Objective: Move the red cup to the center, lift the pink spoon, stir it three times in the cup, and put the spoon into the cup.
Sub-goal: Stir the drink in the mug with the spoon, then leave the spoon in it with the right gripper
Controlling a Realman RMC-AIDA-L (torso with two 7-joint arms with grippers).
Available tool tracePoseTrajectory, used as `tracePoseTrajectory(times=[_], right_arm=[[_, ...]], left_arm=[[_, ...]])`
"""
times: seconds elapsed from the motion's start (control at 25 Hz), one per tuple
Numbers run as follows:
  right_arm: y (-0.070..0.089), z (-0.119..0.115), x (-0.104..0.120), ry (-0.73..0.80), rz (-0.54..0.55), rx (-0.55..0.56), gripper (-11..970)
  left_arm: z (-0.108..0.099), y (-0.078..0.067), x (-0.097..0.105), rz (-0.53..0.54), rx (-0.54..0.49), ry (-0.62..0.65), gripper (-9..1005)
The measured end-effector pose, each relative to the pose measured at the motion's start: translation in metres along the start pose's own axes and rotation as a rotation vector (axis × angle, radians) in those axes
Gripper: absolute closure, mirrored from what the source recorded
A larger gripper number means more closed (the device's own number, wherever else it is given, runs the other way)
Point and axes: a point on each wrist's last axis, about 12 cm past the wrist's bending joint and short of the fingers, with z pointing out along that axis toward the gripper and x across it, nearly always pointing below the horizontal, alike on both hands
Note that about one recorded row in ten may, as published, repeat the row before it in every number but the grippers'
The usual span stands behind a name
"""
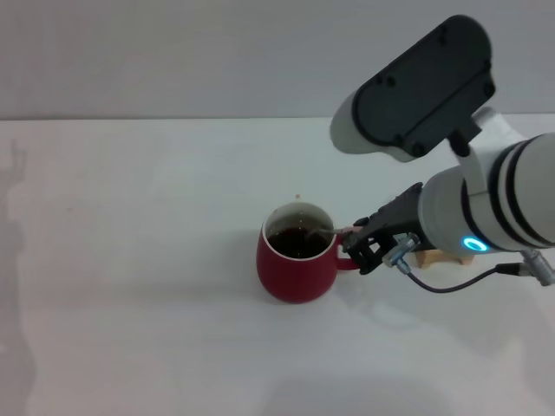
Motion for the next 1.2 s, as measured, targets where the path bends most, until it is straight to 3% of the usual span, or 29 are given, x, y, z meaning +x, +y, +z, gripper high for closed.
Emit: tracePoseTrajectory(times=[0.28, 0.92, 1.2], right_arm=[[-0.003, 0.004, -0.009, 0.005, -0.064, -0.018, 815], [-0.014, 0.012, -0.007, 0.039, -0.068, -0.066, 815], [-0.01, 0.015, -0.006, 0.049, -0.076, -0.122, 816]], left_arm=[[0.001, -0.001, -0.001, 0.0, 0.001, -0.001, 153], [0.001, -0.004, -0.001, -0.01, 0.0, -0.001, 153], [0.003, -0.005, -0.002, -0.011, 0.003, -0.003, 154]])
